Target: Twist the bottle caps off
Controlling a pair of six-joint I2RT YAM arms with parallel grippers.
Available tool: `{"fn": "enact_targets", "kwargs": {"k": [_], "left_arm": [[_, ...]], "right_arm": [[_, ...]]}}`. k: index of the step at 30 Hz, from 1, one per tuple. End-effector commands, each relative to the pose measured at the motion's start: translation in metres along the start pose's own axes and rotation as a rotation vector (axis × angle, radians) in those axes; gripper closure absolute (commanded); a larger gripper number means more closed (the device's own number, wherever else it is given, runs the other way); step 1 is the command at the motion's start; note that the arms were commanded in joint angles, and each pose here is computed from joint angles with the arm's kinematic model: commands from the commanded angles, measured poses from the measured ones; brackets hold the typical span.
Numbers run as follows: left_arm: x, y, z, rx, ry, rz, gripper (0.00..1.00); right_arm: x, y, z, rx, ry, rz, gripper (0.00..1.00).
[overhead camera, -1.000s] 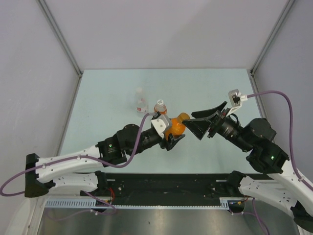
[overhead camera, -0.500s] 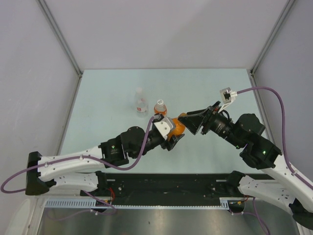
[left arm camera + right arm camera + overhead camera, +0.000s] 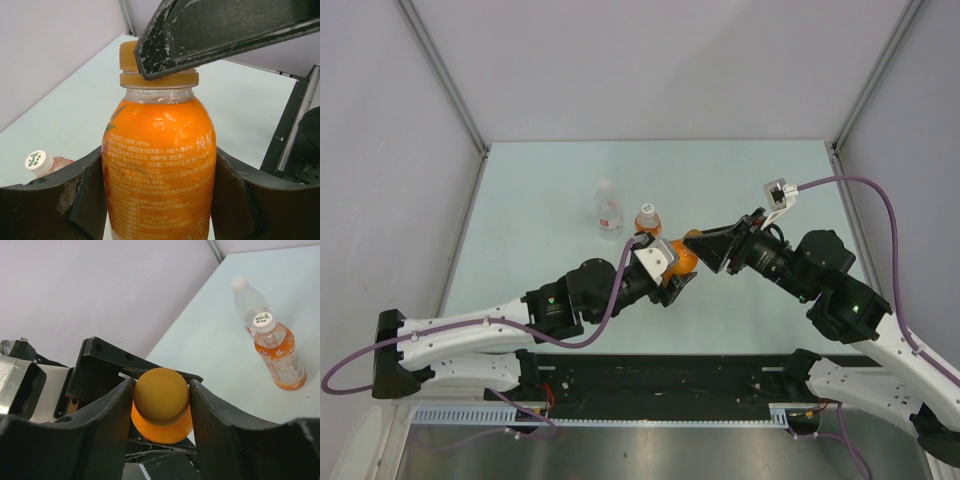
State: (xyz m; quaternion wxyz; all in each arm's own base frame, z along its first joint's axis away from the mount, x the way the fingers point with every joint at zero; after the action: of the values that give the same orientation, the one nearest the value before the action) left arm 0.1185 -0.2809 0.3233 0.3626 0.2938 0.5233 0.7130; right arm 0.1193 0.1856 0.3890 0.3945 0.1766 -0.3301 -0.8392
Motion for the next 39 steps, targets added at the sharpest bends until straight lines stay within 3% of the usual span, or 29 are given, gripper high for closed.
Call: {"fn": "enact_targets", "kwargs": {"k": [1, 5, 7, 8, 12, 13, 20, 31, 39], "left_arm": [[0.001, 0.01, 0.004, 0.0, 0.027, -0.05, 1.0], [0.003, 0.012, 0.004, 0.004, 0.027, -0.056, 1.0], [0.004, 0.012, 0.003, 0.01, 0.01, -0.064, 1.0], [0.005, 0.013, 0.001, 0.021, -0.01, -0.068, 1.0], [0.015, 0.027, -0.013, 0.073, -0.213, -0.133, 1.0], [0.023, 0.037, -0.022, 0.087, -0.369, -0.193, 1.0], [0.046, 0.074, -0.024, 0.296, -0.832, -0.3, 1.0], [0.052, 0.09, -0.029, 0.387, -1.216, -0.332, 1.0], [0.05, 0.099, -0.031, 0.422, -1.368, -0.431, 1.0]], "right_arm": [[0.003, 0.011, 0.012, 0.001, 0.029, -0.04, 0.52], [0.004, 0.011, 0.011, 0.009, 0.025, -0.038, 0.69], [0.005, 0.012, 0.012, 0.021, 0.033, -0.04, 0.95], [0.005, 0.012, 0.012, 0.028, 0.041, -0.036, 1.0], [0.014, 0.014, 0.023, 0.154, 0.165, -0.022, 1.0], [0.019, 0.015, 0.026, 0.177, 0.194, -0.022, 1.0], [0.036, 0.007, 0.045, 0.338, 0.456, 0.075, 1.0], [0.061, -0.012, 0.062, 0.483, 0.809, 0.239, 1.0], [0.071, -0.022, 0.066, 0.511, 0.982, 0.36, 1.0]]}}
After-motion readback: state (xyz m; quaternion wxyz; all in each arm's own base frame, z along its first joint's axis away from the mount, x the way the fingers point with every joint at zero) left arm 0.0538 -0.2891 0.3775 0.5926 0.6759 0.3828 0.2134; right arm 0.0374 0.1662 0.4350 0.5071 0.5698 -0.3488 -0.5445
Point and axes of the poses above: each gripper's point midway between its finger pads, its own x axis back along the fingers, its own z axis along the line the jaws close on, y = z × x, the point moved 8 cm from there along x, back along the fingers, and after that the axes turned 9 degrees about -x, right-handed, at the moved point
